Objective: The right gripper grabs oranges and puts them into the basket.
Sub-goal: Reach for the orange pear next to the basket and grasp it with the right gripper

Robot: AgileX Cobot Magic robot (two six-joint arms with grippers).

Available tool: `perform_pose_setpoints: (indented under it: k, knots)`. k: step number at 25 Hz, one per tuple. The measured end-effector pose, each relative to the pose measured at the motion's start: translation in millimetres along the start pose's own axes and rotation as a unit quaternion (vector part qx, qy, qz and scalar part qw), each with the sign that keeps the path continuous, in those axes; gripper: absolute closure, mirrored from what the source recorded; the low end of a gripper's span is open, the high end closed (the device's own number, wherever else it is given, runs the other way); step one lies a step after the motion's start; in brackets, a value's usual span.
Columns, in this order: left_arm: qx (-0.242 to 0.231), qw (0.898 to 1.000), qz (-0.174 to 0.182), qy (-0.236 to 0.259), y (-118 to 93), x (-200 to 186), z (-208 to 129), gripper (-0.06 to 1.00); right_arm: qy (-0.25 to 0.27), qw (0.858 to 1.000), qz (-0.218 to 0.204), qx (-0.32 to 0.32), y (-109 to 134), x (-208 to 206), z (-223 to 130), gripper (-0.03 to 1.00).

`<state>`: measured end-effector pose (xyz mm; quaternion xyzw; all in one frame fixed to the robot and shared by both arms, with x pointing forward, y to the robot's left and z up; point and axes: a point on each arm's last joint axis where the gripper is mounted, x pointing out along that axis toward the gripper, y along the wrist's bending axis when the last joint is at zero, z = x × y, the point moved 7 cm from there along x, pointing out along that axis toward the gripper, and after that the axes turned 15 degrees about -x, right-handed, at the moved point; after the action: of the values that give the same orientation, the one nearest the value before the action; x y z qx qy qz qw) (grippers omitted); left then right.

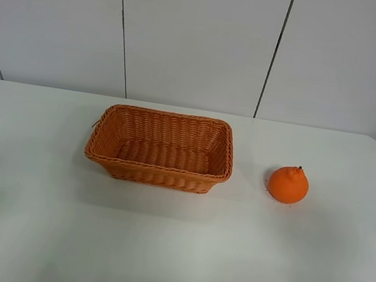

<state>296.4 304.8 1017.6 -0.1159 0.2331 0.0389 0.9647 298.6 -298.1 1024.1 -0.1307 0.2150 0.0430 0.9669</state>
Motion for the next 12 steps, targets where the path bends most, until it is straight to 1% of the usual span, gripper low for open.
perform_pose_setpoints:
  k: [12]
  knots:
    - [0.000,1.000,0.000,0.000,0.0,0.0,0.0,0.06,0.001,1.000,0.000,-0.004,-0.6,-0.4,2.3,0.28]
